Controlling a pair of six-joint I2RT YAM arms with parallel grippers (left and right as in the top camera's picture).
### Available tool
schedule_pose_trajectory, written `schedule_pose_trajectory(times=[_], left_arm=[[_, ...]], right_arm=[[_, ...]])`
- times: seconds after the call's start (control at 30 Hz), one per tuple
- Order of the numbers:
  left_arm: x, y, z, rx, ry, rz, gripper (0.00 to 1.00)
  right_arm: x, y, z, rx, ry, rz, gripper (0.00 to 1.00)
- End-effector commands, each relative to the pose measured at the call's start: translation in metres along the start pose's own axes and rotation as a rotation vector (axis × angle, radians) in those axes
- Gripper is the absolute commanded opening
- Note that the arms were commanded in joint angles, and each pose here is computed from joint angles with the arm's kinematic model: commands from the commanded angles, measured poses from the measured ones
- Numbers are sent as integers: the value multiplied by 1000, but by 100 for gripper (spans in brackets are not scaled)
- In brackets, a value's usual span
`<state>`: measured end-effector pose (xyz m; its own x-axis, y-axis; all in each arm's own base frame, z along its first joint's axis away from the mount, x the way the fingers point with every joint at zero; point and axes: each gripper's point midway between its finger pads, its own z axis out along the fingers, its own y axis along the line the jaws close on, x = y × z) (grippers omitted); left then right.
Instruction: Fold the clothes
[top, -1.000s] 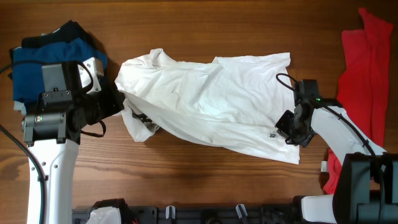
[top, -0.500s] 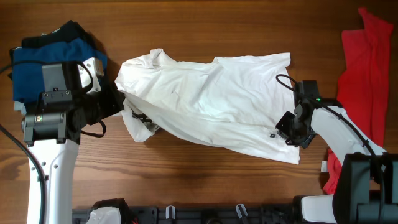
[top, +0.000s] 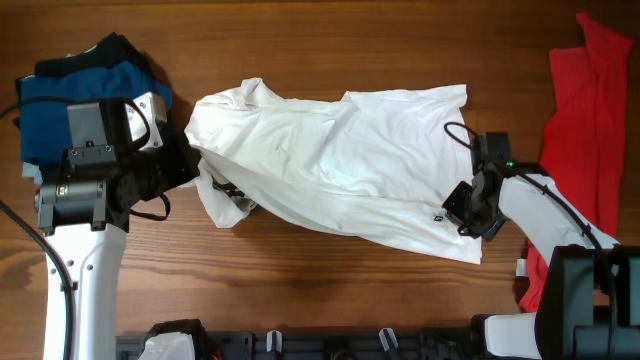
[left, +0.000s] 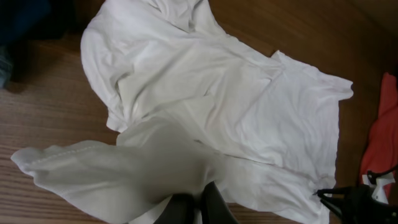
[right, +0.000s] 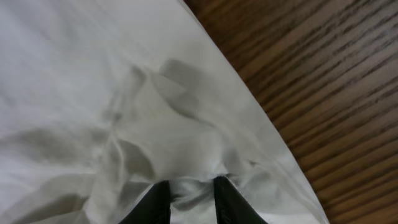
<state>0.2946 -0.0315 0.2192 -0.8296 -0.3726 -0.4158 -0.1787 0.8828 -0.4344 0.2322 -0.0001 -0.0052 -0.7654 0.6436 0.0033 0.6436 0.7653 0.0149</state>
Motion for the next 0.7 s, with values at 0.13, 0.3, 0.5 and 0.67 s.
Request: schedule_pose_trajectory(times=[0.13,0.3,0.5,0.67], left_arm=[[-3,1,-2,-6,-10,15,4],[-3,1,-2,-6,-10,15,4],[-3,1,-2,-6,-10,15,4],[-3,1,-2,-6,-10,15,4]], right_arm=[[2,-7,6,14,-14,28,23],[4,-9,6,21,-6,28,13],[6,-10,4,29,4,28,8],[1,-7,-7,18,-10,28,7]])
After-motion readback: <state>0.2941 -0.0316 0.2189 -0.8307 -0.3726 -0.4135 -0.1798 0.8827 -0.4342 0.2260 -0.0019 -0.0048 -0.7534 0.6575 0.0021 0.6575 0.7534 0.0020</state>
